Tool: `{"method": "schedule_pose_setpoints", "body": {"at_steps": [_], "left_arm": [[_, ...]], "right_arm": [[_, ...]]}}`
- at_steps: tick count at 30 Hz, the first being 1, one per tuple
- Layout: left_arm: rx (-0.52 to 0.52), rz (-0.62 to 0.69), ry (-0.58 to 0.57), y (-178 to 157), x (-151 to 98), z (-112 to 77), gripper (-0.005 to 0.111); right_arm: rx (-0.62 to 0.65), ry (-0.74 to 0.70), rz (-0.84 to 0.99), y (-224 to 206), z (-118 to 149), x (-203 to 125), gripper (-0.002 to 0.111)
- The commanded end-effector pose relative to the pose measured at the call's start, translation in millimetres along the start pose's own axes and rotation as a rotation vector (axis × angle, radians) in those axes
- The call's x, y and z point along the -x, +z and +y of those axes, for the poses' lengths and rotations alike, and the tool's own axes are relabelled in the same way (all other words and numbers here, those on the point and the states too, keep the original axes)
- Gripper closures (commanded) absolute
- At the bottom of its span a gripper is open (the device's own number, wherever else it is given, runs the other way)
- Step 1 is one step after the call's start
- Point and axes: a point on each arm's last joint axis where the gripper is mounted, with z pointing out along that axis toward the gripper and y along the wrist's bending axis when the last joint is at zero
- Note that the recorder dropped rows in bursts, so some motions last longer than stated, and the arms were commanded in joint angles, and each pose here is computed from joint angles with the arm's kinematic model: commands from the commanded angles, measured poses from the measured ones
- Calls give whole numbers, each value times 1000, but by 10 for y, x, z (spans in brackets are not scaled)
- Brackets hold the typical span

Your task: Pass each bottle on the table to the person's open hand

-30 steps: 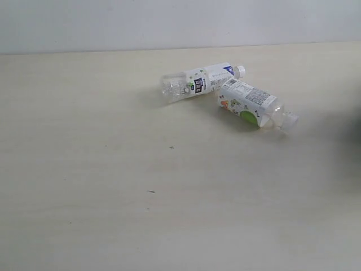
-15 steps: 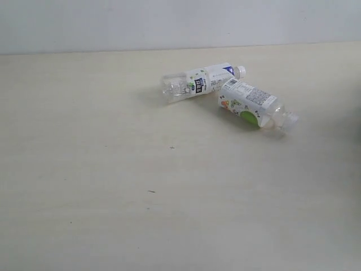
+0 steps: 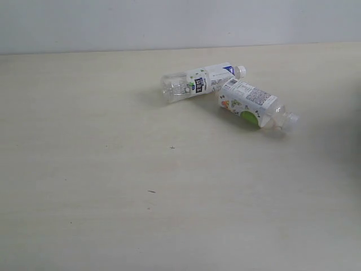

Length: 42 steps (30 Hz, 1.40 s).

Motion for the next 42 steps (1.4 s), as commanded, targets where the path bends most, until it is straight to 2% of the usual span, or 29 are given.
{"method": "schedule_pose_setpoints", "body": {"at_steps": [1, 4, 22, 27, 32, 42], "left_arm": [[1, -8, 2, -4, -3, 1, 106], [1, -8, 2, -4, -3, 1, 106], [-20, -6, 3, -4, -4, -11, 106], [-44, -3, 3, -4, -6, -24, 106], [-44, -3, 3, -4, -6, -24, 106], [-44, -3, 3, -4, -6, -24, 106]], "right_arm": [[-5, -18, -7, 1, -1, -8, 108], [17, 52, -5, 1, 19, -10, 108], [16, 51, -41, 0, 17, 23, 108], [49, 122, -63, -2, 44, 45, 108], [51, 127, -63, -2, 46, 45, 108], [37, 108, -219, -21, 27, 184, 108]]}}
